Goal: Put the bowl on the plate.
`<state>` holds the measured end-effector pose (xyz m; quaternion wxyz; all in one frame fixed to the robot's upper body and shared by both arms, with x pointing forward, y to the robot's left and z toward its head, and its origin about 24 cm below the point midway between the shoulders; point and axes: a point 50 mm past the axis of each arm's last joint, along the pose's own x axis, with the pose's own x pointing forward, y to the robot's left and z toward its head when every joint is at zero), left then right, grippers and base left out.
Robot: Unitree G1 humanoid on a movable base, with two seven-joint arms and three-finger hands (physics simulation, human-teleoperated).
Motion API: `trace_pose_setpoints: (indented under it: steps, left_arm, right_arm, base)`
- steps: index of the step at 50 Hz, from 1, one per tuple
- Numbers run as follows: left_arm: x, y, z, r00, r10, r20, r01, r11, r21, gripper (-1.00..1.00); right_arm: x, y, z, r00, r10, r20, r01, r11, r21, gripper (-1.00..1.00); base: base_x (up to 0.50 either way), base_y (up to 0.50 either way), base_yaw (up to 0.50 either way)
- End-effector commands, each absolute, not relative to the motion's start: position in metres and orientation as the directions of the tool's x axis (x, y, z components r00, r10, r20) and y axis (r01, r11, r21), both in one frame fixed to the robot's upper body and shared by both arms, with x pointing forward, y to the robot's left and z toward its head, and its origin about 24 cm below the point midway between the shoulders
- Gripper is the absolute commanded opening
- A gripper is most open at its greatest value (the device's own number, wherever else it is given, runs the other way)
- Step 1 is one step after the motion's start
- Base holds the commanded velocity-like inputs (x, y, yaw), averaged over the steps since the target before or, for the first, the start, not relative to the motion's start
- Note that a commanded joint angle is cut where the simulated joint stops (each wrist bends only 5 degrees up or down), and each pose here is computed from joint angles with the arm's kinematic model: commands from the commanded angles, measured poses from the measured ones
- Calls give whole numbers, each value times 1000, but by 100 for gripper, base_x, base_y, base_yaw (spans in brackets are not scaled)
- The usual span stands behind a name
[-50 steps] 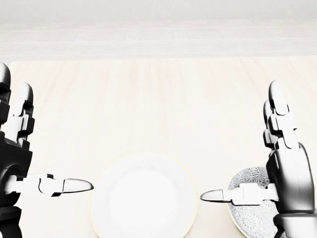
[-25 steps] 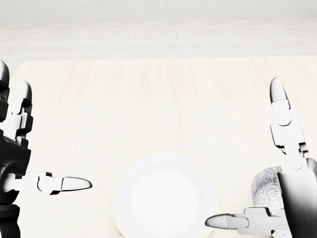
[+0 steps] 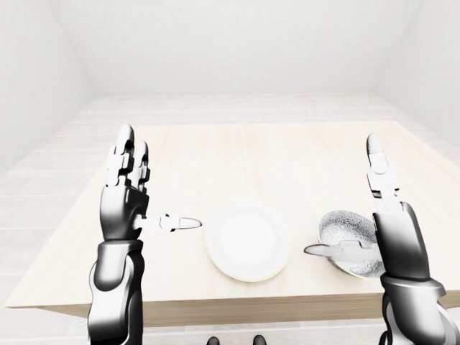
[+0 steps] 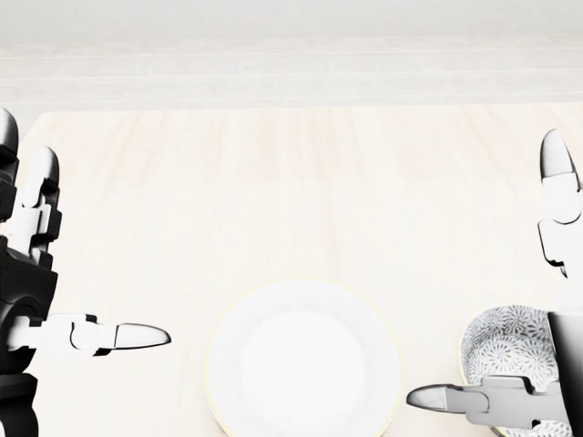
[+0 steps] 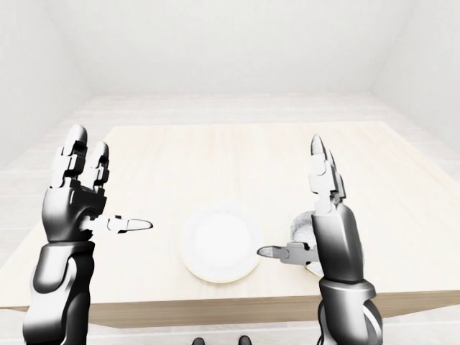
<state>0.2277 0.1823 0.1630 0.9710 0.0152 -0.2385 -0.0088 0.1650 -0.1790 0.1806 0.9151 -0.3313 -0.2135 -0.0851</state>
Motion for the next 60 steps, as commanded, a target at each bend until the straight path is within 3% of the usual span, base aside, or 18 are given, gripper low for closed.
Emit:
trace_pose_setpoints:
  steps: [1, 15, 18, 22, 60]
  left_arm:
    - [231, 181, 161, 891, -29, 453, 10, 999, 44, 100]
    - [235, 180, 158, 899, -32, 436, 8, 998, 57, 100]
    - [236, 177, 157, 901, -39, 433, 11, 998, 66, 100]
    - [236, 175, 159, 898, -41, 439, 14, 998, 64, 100]
    - [253, 174, 163, 894, -19, 448, -2, 999, 46, 100]
  right_arm:
    - [165, -191, 178, 901, -77, 427, 361, 679, -639, 100]
    - [172, -203, 147, 966, -144, 212, 255, 455, -853, 100]
    - [176, -208, 143, 969, -173, 175, 225, 337, -914, 100]
    - [172, -206, 149, 977, -176, 125, 169, 269, -948, 100]
    - [169, -198, 144, 965, -255, -63, -28, 138, -990, 100]
  base:
    - [0, 0, 0]
    - [0, 0, 0]
    - [0, 0, 0]
    - [0, 0, 0]
    - [0, 0, 0]
